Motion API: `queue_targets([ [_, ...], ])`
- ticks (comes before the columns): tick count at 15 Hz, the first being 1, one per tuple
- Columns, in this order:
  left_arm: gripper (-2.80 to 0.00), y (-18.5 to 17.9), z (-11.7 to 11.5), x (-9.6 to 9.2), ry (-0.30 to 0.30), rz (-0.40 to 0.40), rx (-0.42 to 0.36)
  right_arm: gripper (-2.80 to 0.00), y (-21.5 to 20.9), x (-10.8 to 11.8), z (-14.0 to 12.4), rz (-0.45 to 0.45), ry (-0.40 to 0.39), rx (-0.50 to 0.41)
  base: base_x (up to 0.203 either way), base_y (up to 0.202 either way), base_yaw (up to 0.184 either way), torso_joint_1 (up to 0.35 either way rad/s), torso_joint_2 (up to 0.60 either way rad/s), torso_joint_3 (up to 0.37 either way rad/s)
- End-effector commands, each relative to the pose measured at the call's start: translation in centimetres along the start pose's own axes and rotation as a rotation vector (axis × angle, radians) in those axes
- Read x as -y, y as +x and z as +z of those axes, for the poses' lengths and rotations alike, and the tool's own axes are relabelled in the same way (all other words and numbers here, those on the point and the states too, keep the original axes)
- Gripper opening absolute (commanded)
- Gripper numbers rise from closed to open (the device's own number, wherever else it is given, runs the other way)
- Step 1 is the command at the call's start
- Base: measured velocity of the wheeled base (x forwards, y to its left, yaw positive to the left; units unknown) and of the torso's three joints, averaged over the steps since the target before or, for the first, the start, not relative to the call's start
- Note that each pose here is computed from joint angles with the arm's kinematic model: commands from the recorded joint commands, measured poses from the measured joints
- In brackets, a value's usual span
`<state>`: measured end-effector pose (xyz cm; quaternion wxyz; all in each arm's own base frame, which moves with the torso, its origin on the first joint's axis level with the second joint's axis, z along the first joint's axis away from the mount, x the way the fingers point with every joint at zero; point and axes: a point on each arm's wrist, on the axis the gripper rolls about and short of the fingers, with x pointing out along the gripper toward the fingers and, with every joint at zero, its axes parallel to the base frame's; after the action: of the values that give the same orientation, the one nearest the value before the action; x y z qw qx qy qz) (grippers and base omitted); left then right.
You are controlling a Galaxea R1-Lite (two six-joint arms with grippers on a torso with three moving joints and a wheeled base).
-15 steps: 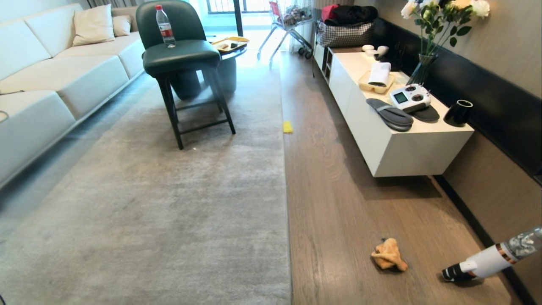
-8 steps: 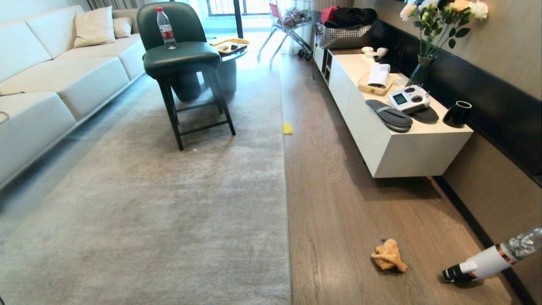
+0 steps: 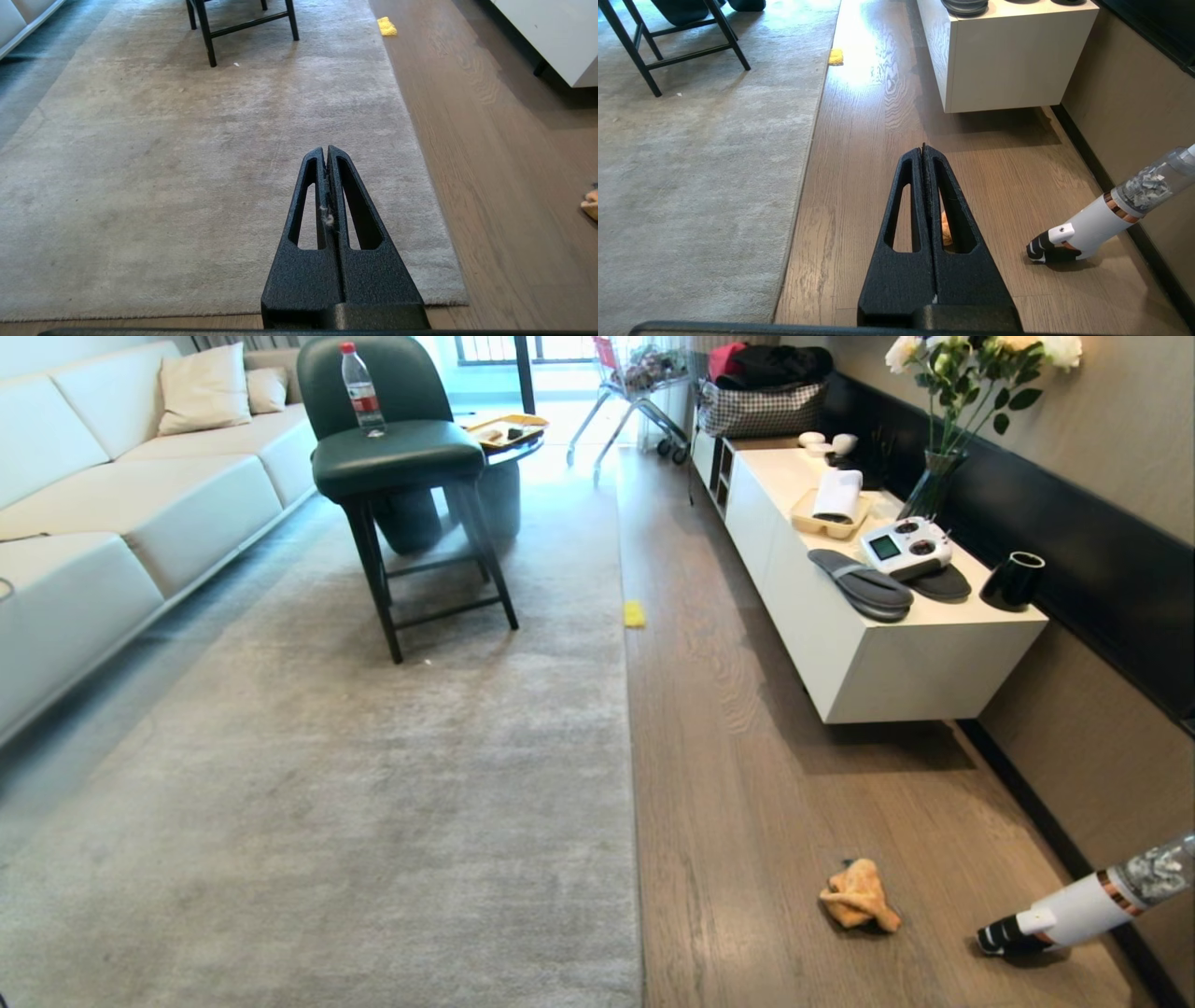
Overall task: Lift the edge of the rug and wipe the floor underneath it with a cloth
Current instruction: Lift up the carpet
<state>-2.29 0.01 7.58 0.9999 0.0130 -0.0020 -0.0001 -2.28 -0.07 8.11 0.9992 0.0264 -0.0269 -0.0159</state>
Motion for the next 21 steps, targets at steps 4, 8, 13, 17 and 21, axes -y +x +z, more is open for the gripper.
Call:
queue_targets([
  [4, -2.8, 0.01, 0.02, 0.0, 0.0, 0.0, 0.001, -2.8, 0.0, 0.0, 0.01, -0.001, 0.0, 0.001, 0.0, 0.0, 0.0, 0.011, 0.02, 0.028],
  [8, -2.8, 0.01, 0.02, 0.0, 0.0, 0.0, 0.001, -2.8, 0.0, 0.0, 0.01, -0.001, 0.0, 0.001, 0.0, 0.0, 0.0, 0.0, 0.0, 0.0],
  [13, -2.8, 0.01, 0.0, 0.0, 0.0, 0.0, -0.001, -2.8, 0.0, 0.0, 0.01, -0.001, 0.0, 0.001, 0.0, 0.0, 0.0, 0.0, 0.0, 0.0],
  [17, -2.8, 0.01, 0.02, 0.0, 0.0, 0.0, 0.001, -2.8, 0.0, 0.0, 0.01, -0.001, 0.0, 0.001, 0.0, 0.0, 0.0, 0.0, 0.0, 0.0],
  [21, -2.8, 0.01, 0.02, 0.0, -0.001, 0.0, 0.001, -2.8, 0.0, 0.0, 0.01, -0.002, 0.0, 0.001, 0.0, 0.0, 0.0, 0.0, 0.0, 0.0],
])
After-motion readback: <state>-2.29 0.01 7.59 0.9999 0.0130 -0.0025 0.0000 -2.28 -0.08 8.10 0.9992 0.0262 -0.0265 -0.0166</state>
